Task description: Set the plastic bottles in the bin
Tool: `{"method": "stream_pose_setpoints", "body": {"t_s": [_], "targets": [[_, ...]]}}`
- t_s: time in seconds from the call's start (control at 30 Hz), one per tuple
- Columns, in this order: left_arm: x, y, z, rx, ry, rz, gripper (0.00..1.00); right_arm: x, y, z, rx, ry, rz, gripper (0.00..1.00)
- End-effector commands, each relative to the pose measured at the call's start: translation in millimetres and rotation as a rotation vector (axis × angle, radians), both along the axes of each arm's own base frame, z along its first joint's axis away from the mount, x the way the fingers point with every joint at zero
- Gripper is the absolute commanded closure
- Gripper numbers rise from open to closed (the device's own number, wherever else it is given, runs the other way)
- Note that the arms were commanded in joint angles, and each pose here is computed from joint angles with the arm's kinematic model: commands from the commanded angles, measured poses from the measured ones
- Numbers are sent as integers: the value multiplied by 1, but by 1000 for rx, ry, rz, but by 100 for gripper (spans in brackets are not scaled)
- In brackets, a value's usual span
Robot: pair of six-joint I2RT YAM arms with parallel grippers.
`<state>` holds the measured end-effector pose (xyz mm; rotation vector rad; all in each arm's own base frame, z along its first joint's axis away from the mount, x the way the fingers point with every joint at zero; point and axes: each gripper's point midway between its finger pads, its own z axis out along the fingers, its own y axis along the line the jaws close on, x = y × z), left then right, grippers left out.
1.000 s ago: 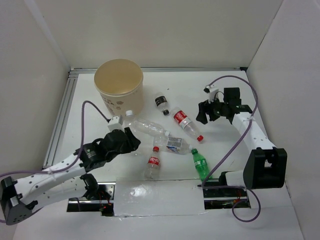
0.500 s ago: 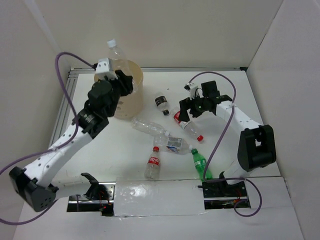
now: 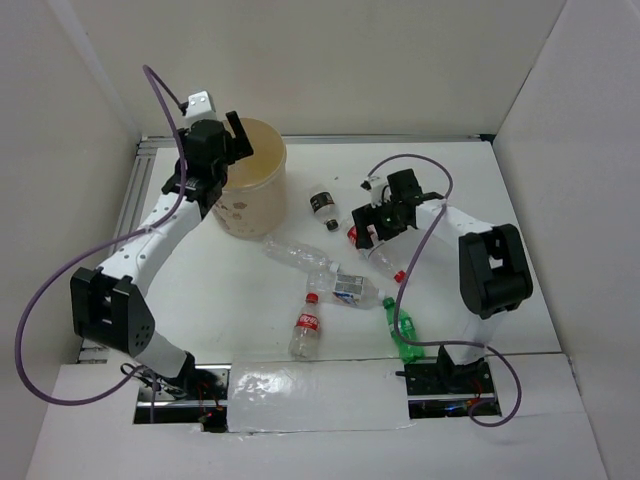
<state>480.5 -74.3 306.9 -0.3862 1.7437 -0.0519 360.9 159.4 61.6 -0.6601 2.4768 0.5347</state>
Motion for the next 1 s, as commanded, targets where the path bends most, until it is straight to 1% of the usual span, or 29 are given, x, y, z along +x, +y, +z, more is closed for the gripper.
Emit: {"method": "stream_pose_setpoints", "body": {"t_s": [0.0, 0.07, 0.1, 0.13, 0.17, 0.2, 0.23, 0.27, 0.3, 0.33, 0.37, 0.4, 0.43, 0.47, 0.5, 0.53, 0.57, 0.6, 0.63, 0.67, 0.7, 0.73, 0.77, 0.8, 0.83, 0.87, 0.9, 0.93, 0.97], "targets": [[-9, -16, 47, 7, -122, -76, 0, 16, 0, -15, -54, -40, -25, 1], [-22, -26, 58, 52, -147, -123, 0, 19, 4, -25, -66, -30, -19, 2], [-38, -32, 77, 59, -188, -157, 0, 19, 2, -30, -77, -23, -24, 5], [-52, -51, 76, 79, -177, -225, 0, 18, 1, -34, -80, -14, -24, 7], [-65, -64, 79, 113, -182, -296, 0, 18, 1, -37, -83, -5, -23, 13], [-78, -76, 69, 136, -162, -352, 0, 18, 1, -37, -83, -5, -23, 18], [-108, -95, 82, 135, -200, -437, 0, 18, 1, -37, -87, -9, -16, 24], [-125, -108, 72, 147, -176, -512, 0, 14, 5, -34, -65, -4, 11, 30], [-141, -118, 46, 158, -129, -574, 2, 14, 1, -30, -49, 1, 3, 43], [-170, -134, 48, 148, -145, -658, 3, 9, 1, -22, -22, 9, 24, 50], [-186, -145, 34, 121, -112, -716, 3, 12, 2, -1, 1, -38, 41, 56], [-201, -149, -4, 134, -16, -753, 4, 18, 1, 16, 19, -71, 47, 59], [-223, -166, -21, 123, 27, -836, 4, 18, 7, 34, 52, -96, 79, 63], [-235, -171, -37, 116, 67, -863, 6, 17, 5, 56, 63, -127, 100, 64], [-247, -176, -51, 80, 110, -882, 6, 30, 10, 89, 85, -203, 120, 65], [-259, -180, -80, 88, 172, -903, 6, 36, 14, 105, 98, -235, 136, 66], [-275, -189, -92, 89, 199, -946, 6, 39, 20, 129, 132, -278, 157, 69], [-284, -197, -106, 71, 238, -961, 6, 53, 26, 168, 161, -371, 172, 69], [-292, -201, -124, 72, 264, -980, 4, 59, 35, 185, 187, -409, 188, 69], [-307, -211, -135, 71, 286, -1023, 4, 64, 48, 212, 237, -488, 225, 71], [-312, -213, -145, 51, 311, -1004, 2, 72, 58, 222, 267, -518, 246, 72], [-318, -213, -167, 65, 356, -999, 1, 76, 75, 255, 313, -597, 280, 74], [-326, -217, -175, 68, 371, -1009, 1, 82, 84, 271, 335, -649, 291, 77], [-328, -217, -182, 75, 381, -995, 1, 96, 98, 283, 370, -707, 296, 78], [-330, -219, -189, 64, 398, -982, 1, 99, 113, 317, 410, -786, 317, 78], [-334, -215, -204, 89, 431, -973, 1, 104, 123, 331, 439, -818, 321, 78], [-333, -212, -207, 94, 428, -945, 1, 117, 137, 329, 474, -826, 342, 78], [-333, -212, -212, 77, 441, -933, 1, 117, 146, 364, 528, -883, 353, 76], [-335, -207, -220, 97, 449, -925, 1, 115, 161, 372, 565, -892, 378, 76]]}}
